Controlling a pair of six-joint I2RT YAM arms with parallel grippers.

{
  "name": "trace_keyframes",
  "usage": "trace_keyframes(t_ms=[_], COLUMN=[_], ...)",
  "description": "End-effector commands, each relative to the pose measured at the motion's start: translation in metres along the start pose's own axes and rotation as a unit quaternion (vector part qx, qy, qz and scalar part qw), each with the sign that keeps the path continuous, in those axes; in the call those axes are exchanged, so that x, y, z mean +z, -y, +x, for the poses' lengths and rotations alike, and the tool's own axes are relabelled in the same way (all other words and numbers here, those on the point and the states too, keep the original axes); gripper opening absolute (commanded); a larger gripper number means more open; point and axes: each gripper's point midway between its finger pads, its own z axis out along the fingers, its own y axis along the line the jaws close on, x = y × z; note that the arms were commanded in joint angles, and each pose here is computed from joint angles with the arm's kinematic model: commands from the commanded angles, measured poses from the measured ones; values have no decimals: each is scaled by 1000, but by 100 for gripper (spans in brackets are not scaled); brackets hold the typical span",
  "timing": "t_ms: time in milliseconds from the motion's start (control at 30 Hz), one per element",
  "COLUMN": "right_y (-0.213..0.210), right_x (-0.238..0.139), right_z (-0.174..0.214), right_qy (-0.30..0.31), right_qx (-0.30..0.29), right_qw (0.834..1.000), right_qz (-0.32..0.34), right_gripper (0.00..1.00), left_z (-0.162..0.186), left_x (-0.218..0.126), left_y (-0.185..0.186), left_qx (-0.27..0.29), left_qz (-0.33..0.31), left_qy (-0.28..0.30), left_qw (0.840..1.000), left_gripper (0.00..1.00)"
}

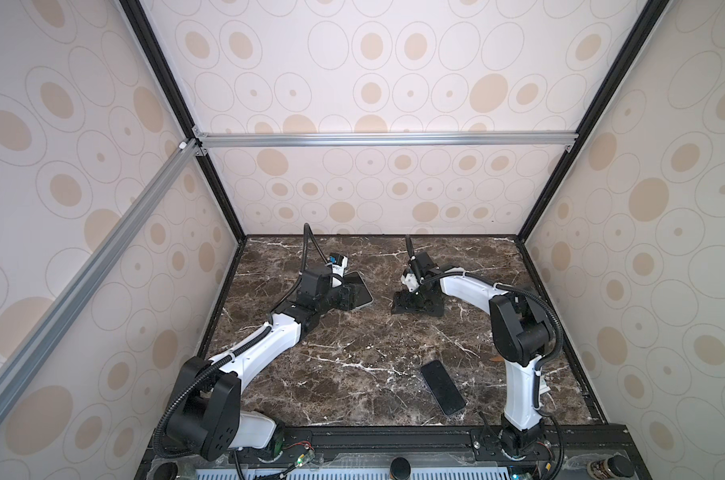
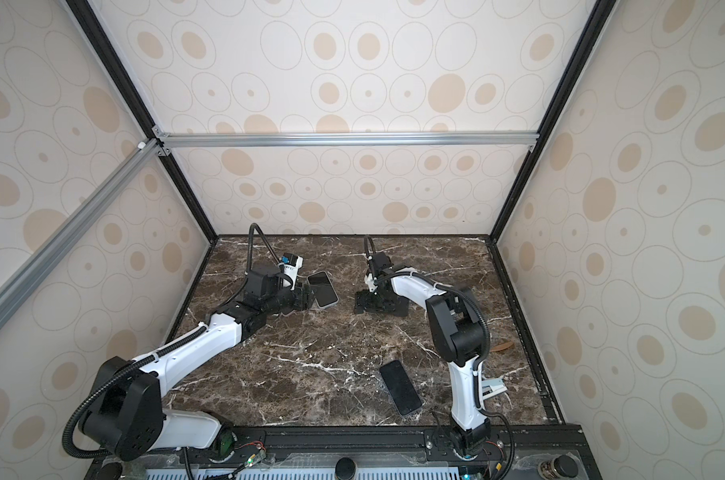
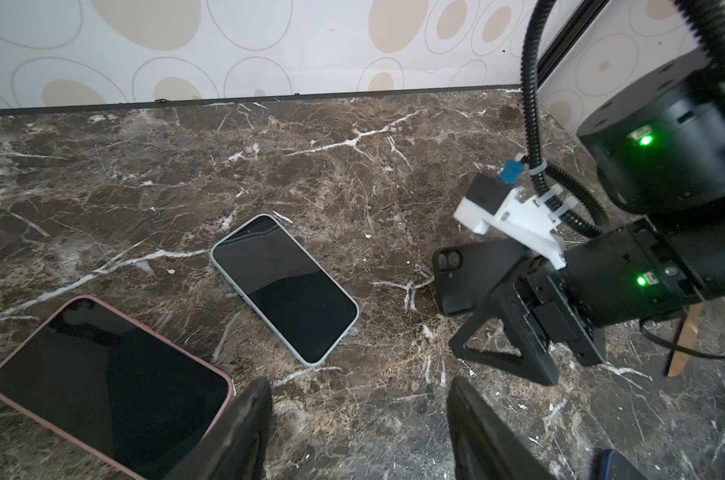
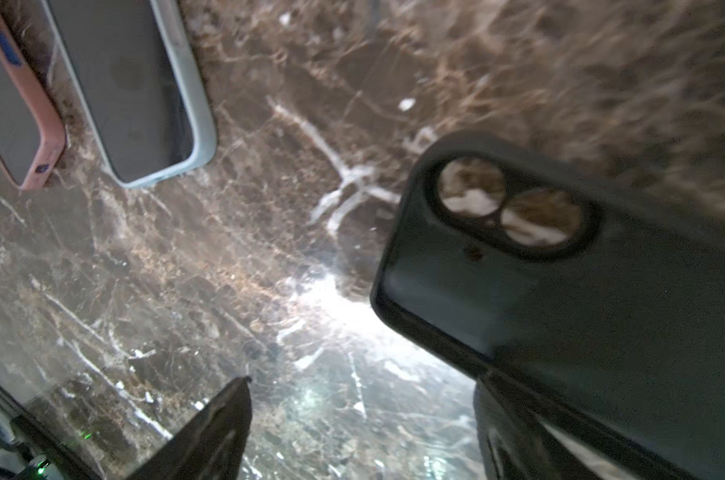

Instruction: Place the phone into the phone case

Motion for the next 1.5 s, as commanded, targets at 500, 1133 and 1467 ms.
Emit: trace_keyframes(t_ms=[500,1133,1467], right_y=[-48,-23,-51], right_x=[-2,26,25], right_z=[25,11,47], right_qy=[-29,-51,-78], right_qx=[-26,-76,-73], right_qw=[999,995,994], right_qz=[-30,35,-29], right_gripper=[84,84,83], left_z=[-13,-15,-35], left_x=[-12,-14,-38], left_y=[-1,-5,-13], left_qx=[8,10,21], left_qz=[-3,-11,-40], left_qy=[23,27,67], left_qw=[1000,1000,997], left_gripper=[67,67,67])
